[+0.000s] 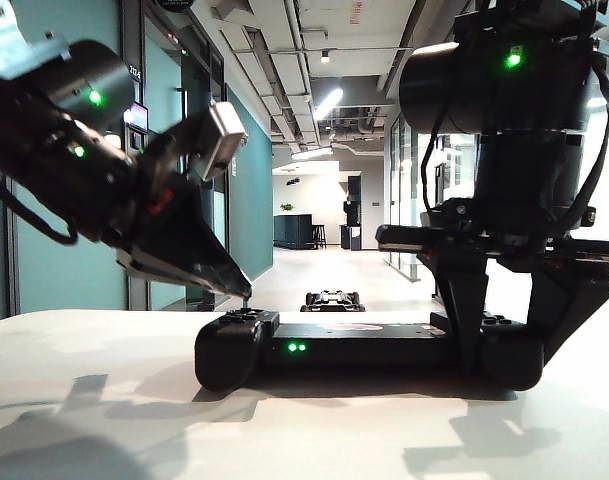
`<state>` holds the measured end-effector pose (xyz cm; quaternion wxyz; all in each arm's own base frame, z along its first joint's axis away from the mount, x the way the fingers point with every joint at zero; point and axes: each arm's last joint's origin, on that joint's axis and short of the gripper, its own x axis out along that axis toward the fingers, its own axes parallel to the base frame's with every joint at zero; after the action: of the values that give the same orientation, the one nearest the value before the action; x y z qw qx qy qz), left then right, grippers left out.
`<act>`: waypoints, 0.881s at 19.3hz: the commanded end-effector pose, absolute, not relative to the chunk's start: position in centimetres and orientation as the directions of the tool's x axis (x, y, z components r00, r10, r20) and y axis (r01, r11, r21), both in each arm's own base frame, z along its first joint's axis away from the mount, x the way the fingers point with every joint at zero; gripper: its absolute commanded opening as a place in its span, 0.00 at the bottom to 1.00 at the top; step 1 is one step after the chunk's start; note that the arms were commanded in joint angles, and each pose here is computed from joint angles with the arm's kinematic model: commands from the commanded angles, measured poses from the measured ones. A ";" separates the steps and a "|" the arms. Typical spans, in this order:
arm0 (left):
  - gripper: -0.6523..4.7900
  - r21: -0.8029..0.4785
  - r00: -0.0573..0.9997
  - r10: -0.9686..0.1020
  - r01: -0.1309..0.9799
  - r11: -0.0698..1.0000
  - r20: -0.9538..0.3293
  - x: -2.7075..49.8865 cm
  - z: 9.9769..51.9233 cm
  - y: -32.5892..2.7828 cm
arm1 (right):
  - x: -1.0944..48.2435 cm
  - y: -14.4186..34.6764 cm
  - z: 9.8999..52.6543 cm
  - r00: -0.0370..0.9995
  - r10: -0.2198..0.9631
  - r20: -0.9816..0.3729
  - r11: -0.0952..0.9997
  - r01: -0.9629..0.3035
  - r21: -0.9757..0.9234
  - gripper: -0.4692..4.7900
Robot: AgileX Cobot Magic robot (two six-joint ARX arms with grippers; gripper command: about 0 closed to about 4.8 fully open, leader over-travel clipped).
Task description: Push the left joystick on the remote control sitting on the white table forward to make the robot dog walk in a straight line until it approaches the door.
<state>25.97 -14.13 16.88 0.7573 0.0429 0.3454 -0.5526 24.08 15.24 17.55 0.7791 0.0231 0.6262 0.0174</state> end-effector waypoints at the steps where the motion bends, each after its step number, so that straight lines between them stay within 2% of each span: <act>1: 0.11 -0.312 0.147 -0.815 0.874 0.372 -0.560 26.3 16.3 -14.3 | 24.1 15.4 17.5 0.209 0.077 -0.975 0.997 0.000 0.079 0.29; 17: 0.11 -0.262 0.207 -0.814 0.879 0.398 -0.543 26.9 16.4 -14.5 | 24.1 15.4 17.5 0.207 0.079 -0.975 0.997 0.000 0.081 0.29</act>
<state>26.89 -14.48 16.30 0.7717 0.0493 0.3196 -0.5476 24.06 15.24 17.53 0.7783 0.0232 0.6272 0.0177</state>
